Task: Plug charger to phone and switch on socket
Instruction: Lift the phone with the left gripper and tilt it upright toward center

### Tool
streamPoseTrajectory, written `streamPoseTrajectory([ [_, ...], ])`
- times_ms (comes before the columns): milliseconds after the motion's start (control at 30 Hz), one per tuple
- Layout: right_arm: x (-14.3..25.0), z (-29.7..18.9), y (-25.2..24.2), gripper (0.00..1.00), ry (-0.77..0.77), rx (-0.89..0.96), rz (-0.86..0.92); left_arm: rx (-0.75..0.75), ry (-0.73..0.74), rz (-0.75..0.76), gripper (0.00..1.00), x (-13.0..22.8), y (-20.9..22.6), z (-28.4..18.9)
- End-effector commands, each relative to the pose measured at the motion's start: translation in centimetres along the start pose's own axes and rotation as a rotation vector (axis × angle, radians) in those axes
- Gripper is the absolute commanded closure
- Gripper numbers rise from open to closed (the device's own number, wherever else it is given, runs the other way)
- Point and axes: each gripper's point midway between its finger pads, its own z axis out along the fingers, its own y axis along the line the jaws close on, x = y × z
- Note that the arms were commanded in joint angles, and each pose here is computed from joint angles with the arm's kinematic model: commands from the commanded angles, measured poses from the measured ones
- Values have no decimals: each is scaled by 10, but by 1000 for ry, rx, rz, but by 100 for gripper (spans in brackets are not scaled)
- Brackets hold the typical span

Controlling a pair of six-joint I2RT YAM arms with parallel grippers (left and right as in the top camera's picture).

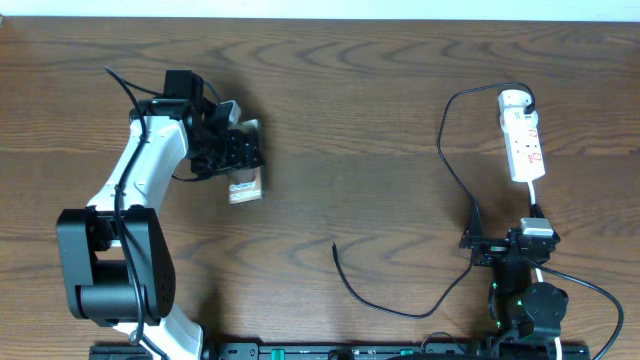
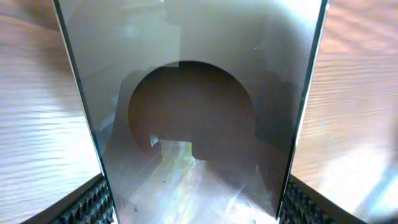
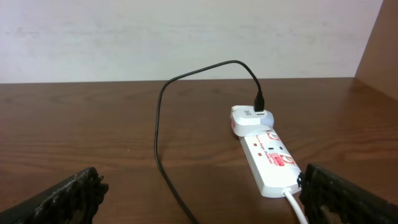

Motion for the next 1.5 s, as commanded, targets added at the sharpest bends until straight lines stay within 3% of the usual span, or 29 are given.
streamPoseTrajectory([
  [0, 0, 0, -3, 1, 0, 13, 14, 223, -8, -157, 93, -2, -44, -20],
  [400, 0, 0, -3, 1, 0, 13, 14, 604, 178, -520, 93, 3, -107, -48],
  [900, 0, 0, -3, 1, 0, 13, 14, 756, 520, -1024, 93, 7, -138, -77],
  [1133, 0, 0, -3, 1, 0, 13, 14, 779, 604, -1105, 93, 8, -144, -85],
  [1467, 0, 0, -3, 1, 0, 13, 14, 771, 608, -1123, 93, 8, -144, -84],
])
